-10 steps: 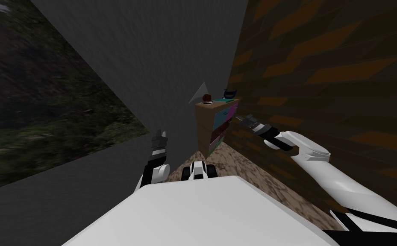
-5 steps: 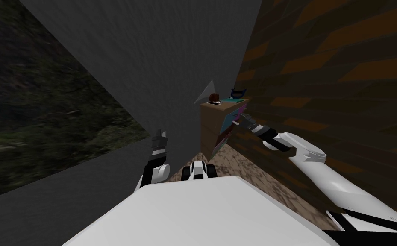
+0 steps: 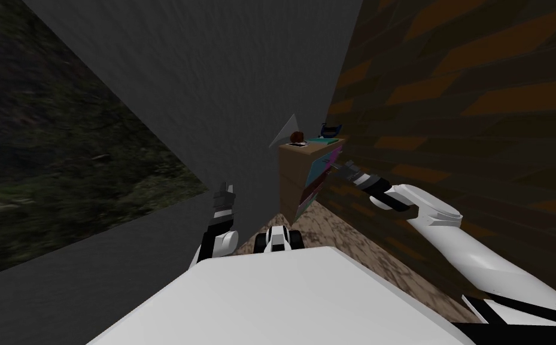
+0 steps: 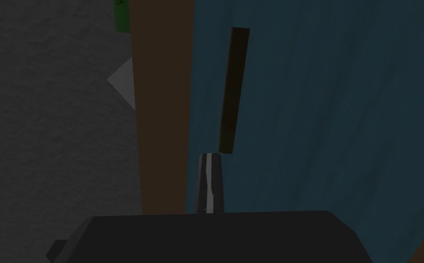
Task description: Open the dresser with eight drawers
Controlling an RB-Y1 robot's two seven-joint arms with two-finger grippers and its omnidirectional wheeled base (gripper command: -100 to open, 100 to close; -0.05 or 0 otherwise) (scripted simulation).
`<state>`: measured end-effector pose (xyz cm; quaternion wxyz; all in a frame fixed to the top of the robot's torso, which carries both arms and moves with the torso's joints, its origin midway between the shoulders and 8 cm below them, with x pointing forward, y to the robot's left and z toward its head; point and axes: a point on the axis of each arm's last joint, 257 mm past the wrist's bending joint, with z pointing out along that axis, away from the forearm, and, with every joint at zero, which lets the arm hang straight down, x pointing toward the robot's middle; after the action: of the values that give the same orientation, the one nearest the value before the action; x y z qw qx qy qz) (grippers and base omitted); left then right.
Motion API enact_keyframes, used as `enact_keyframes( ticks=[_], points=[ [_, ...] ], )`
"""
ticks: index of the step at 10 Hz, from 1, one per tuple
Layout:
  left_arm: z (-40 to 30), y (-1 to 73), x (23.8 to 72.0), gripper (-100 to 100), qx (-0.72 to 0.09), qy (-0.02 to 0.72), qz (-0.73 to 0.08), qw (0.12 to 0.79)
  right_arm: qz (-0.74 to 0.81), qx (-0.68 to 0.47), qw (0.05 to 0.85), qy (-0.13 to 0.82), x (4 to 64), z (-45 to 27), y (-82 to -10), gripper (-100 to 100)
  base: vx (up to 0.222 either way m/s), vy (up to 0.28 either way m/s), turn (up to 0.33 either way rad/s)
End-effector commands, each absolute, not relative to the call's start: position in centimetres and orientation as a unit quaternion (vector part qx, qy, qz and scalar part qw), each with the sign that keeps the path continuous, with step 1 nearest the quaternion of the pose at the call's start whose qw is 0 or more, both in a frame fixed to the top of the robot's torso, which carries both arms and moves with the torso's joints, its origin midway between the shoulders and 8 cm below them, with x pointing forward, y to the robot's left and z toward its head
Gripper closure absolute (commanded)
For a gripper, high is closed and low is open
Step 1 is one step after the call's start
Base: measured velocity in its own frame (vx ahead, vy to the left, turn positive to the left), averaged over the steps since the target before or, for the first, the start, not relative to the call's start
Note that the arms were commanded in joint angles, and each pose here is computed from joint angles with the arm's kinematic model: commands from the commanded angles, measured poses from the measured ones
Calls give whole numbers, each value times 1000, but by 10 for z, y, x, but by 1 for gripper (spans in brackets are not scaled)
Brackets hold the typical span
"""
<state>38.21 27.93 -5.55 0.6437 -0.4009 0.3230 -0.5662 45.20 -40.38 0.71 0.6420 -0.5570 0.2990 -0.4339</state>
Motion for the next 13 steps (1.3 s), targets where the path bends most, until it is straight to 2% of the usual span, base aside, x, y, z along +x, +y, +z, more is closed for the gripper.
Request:
enact_keyframes(
  ticks=[1,2,3,8,9,13],
  points=[
    [-56,279,382,0,-401,323,-566,644,-429,-558,646,295,449,9,-401,100,-161,-126,-46],
    [-56,279,382,0,-401,323,-566,644,-431,-558,645,296,450,9,-402,100,-77,-53,-10],
    [-56,279,382,0,-401,323,-566,644,-433,-556,643,298,451,4,-402,-100,57,47,61],
    [-56,279,382,0,-401,323,-566,644,-437,-556,641,299,452,9,-405,-100,90,78,27],
    [-56,279,382,0,-401,323,-566,644,-437,-556,641,299,453,10,-406,100,6,5,0],
    [-56,279,382,0,-401,323,-566,643,-428,-561,646,292,448,15,-400,100,-128,-96,-64]
  ],
)
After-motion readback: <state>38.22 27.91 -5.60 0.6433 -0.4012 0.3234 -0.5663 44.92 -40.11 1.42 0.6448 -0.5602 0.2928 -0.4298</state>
